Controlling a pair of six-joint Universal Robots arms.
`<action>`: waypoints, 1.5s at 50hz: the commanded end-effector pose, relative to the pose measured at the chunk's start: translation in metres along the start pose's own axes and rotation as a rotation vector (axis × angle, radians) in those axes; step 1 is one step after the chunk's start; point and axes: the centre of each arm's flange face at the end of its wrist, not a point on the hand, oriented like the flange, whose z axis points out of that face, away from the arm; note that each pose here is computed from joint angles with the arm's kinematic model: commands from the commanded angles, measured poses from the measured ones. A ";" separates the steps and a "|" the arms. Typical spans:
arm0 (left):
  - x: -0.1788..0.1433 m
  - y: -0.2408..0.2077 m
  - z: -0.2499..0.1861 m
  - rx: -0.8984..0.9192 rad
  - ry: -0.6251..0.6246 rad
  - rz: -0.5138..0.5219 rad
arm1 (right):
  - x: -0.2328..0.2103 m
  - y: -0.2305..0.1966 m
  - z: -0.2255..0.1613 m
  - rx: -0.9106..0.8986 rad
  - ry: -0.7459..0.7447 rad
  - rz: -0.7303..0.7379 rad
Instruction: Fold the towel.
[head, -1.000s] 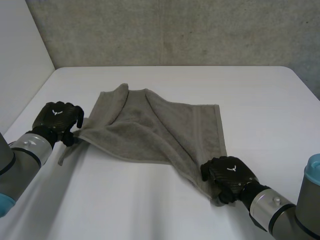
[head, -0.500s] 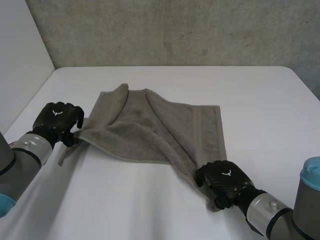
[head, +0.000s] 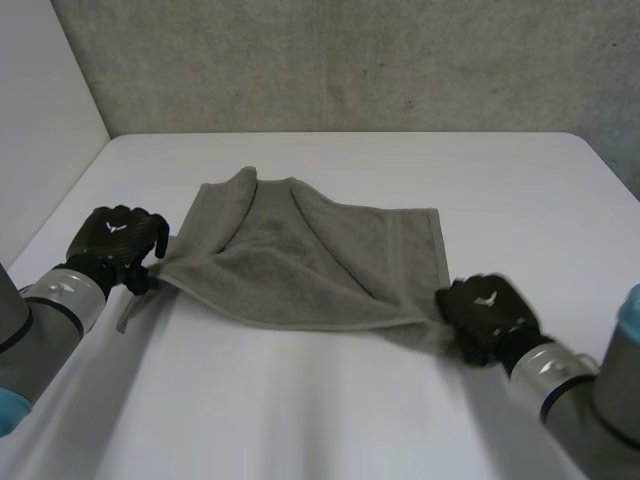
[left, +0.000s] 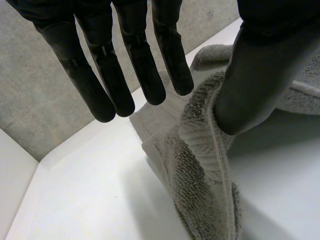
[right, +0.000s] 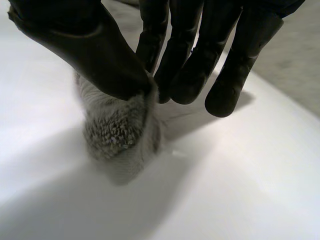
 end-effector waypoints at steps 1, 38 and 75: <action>0.002 0.003 -0.002 -0.004 0.004 0.001 | 0.068 -0.024 -0.007 0.077 0.224 -0.038; 0.038 0.031 -0.006 -0.040 0.100 0.129 | 0.096 -0.031 -0.014 0.122 0.266 -0.024; -0.034 -0.056 0.046 -0.131 0.036 0.121 | 0.133 -0.114 0.018 -0.199 -0.029 -0.300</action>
